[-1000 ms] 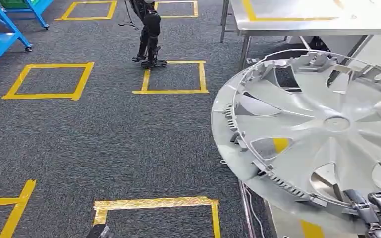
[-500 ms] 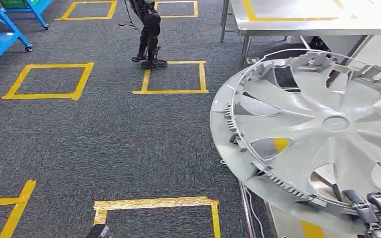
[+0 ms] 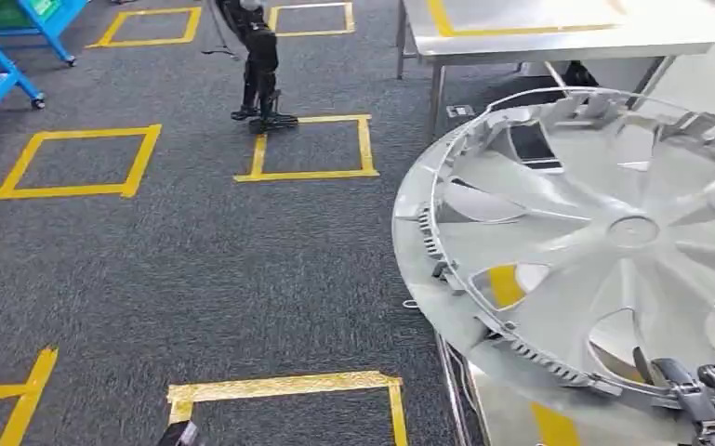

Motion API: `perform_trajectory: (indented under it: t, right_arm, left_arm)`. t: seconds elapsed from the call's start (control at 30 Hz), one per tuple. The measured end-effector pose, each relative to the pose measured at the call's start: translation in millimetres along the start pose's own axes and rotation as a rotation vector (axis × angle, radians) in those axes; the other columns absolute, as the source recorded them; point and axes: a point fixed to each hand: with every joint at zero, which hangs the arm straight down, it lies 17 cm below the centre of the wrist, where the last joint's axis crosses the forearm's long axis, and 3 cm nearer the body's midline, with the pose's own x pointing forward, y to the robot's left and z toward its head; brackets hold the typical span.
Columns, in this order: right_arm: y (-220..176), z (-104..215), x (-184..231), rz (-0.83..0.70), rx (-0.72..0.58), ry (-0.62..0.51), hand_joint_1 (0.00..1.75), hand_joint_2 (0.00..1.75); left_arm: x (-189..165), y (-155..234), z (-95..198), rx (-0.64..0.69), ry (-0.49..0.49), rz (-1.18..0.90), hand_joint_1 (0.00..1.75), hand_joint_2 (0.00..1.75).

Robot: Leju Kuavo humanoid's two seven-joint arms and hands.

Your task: Take the parts from the cabinet and place them on the table.

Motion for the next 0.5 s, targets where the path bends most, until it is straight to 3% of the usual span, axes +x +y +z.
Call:
perform_trajectory:
  t: [0.5]
  right_arm:
    - [-1.3,-0.6,1.2,-0.007,-0.004,0.001,1.75,1.75]
  left_arm:
    - [-4.8,10.2,-0.4,0.025,0.023,0.069,0.00,0.00]
